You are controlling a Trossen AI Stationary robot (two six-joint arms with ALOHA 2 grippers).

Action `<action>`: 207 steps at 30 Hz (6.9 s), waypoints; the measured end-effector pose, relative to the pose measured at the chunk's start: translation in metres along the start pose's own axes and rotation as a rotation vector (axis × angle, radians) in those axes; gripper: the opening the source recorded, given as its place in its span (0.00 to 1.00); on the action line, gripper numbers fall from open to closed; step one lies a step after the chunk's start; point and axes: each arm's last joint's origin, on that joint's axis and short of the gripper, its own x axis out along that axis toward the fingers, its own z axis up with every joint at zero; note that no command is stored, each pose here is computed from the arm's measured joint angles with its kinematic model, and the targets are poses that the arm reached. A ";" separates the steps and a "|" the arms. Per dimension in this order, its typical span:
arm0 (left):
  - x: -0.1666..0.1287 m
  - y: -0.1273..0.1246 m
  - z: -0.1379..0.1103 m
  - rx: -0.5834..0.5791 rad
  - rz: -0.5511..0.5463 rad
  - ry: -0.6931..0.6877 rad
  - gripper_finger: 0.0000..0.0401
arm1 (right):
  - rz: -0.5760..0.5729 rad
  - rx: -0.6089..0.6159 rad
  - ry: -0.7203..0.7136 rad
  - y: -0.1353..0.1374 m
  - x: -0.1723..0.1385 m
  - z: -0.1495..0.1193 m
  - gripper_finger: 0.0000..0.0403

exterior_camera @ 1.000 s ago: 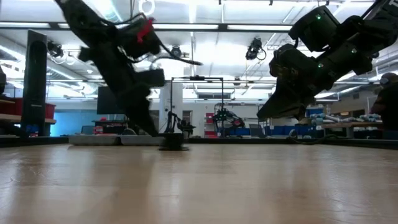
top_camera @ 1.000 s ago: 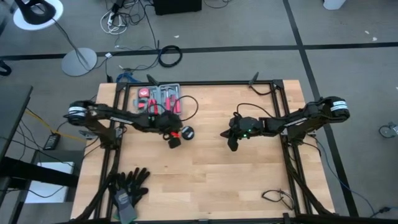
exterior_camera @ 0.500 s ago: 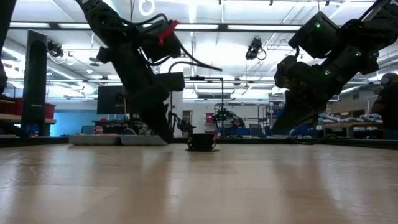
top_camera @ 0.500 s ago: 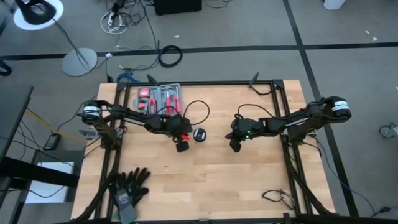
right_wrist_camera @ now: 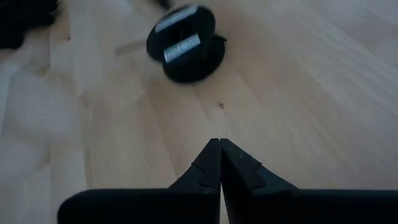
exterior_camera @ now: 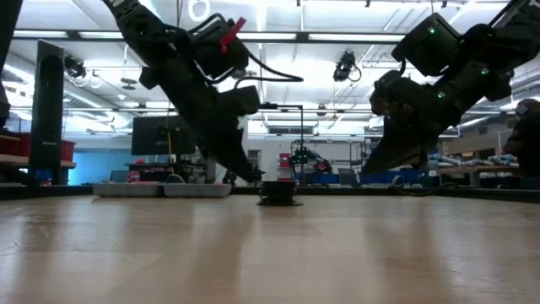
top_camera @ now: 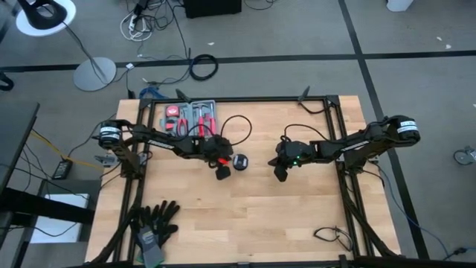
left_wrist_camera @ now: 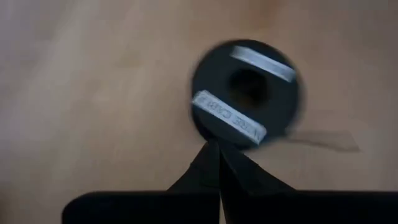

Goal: Coil cords
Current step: Prepare the spool, then uncoil the black wire from the spool

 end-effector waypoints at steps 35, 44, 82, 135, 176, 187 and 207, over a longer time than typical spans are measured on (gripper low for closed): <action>-0.044 -0.007 0.030 0.096 -0.125 -0.240 0.02 | 0.022 -0.006 -0.021 0.002 0.000 0.002 0.01; -0.046 -0.009 0.037 0.070 -0.139 -0.314 0.27 | 0.026 -0.005 -0.027 0.002 0.000 0.003 0.03; -0.052 -0.008 0.052 -0.086 -0.090 -0.492 0.99 | 0.037 -0.004 -0.028 0.003 0.000 0.003 0.01; 0.029 -0.010 0.084 0.200 0.051 0.203 0.99 | 0.093 -0.055 -0.098 0.011 -0.001 0.008 0.02; 0.039 -0.007 0.080 0.188 0.102 0.215 0.99 | 0.217 -0.299 -0.154 0.053 0.017 -0.009 0.06; 0.039 -0.007 0.080 0.188 0.102 0.214 0.99 | 0.029 -0.377 -0.015 0.071 0.062 0.012 0.06; 0.040 -0.007 0.080 0.191 0.099 0.210 0.99 | -0.026 -0.484 0.077 0.077 0.063 0.026 0.27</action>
